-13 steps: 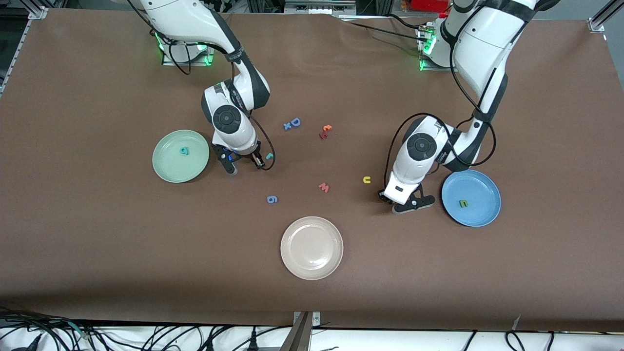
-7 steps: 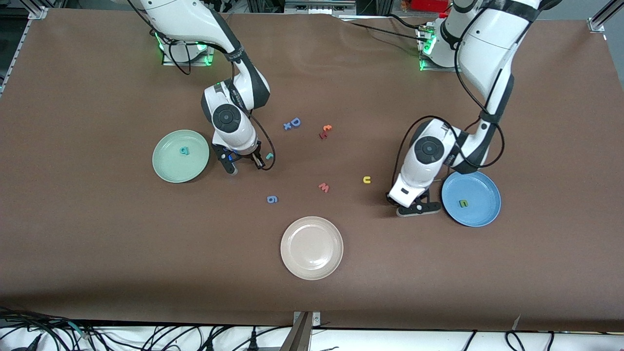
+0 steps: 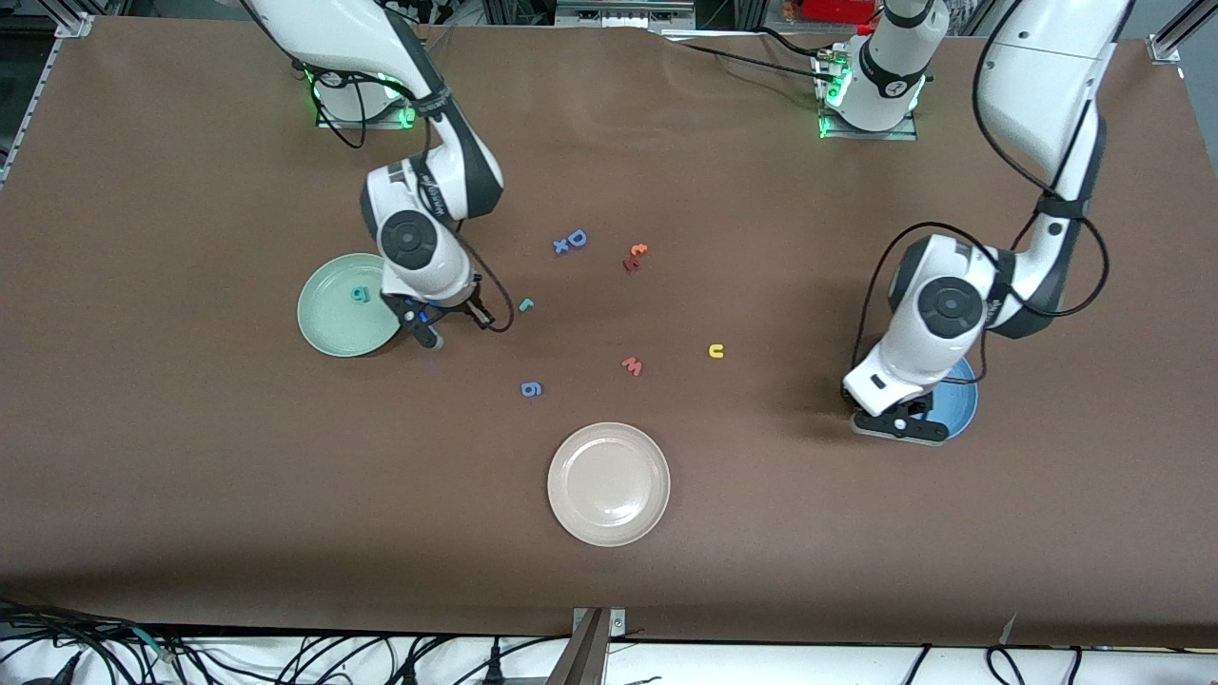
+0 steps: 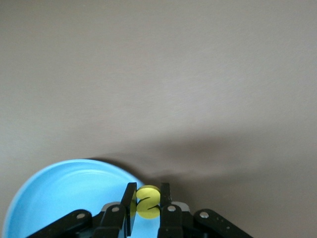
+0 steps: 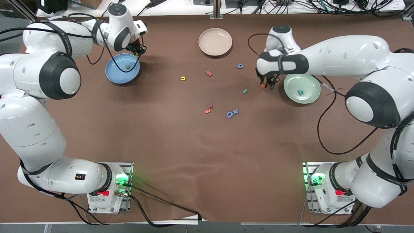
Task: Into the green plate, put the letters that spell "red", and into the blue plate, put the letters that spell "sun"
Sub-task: 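Place the yellow 2 in the blue plate and the 6 in the green plate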
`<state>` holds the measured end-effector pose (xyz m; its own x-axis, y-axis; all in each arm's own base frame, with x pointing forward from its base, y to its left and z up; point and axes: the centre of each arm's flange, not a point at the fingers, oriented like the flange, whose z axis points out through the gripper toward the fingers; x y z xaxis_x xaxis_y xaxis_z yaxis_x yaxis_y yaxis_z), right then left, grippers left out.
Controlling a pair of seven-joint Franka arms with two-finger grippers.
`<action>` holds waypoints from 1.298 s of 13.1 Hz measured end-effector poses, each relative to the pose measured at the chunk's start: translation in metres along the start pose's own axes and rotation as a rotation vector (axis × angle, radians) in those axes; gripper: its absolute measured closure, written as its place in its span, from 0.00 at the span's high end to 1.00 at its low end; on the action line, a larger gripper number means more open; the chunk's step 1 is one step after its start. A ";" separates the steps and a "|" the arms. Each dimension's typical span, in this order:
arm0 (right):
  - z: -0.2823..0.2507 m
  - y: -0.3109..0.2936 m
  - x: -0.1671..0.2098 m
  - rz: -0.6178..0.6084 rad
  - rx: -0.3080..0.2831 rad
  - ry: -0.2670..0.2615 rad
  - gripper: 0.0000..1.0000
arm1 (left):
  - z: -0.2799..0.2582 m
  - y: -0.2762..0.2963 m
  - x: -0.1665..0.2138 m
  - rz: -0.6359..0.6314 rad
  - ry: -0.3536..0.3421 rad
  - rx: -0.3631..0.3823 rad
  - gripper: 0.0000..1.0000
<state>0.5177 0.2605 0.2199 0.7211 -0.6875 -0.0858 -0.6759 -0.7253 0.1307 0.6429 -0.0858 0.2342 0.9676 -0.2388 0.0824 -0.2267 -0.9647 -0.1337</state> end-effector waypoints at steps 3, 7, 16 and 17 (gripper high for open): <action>-0.032 0.034 0.049 -0.111 -0.038 -0.029 0.29 | 0.015 -0.035 -0.015 0.078 -0.034 -0.019 0.22; -0.035 0.079 0.102 -0.212 -0.083 -0.072 0.29 | 0.028 -0.070 -0.031 0.139 -0.063 -0.025 0.22; 0.023 0.112 0.104 -0.197 -0.124 -0.193 0.29 | 0.005 -0.007 -0.020 0.035 -0.060 -0.151 1.00; 0.024 0.112 0.105 -0.198 -0.127 -0.195 0.36 | 0.002 0.014 -0.018 -0.011 -0.065 -0.154 1.00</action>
<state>0.5138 0.1067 0.2014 0.7858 -0.5363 -0.3079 -0.4922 -0.8439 0.2137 0.6228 -0.0950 0.2288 0.9741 -0.2254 0.0183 -0.2258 -0.9740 0.0207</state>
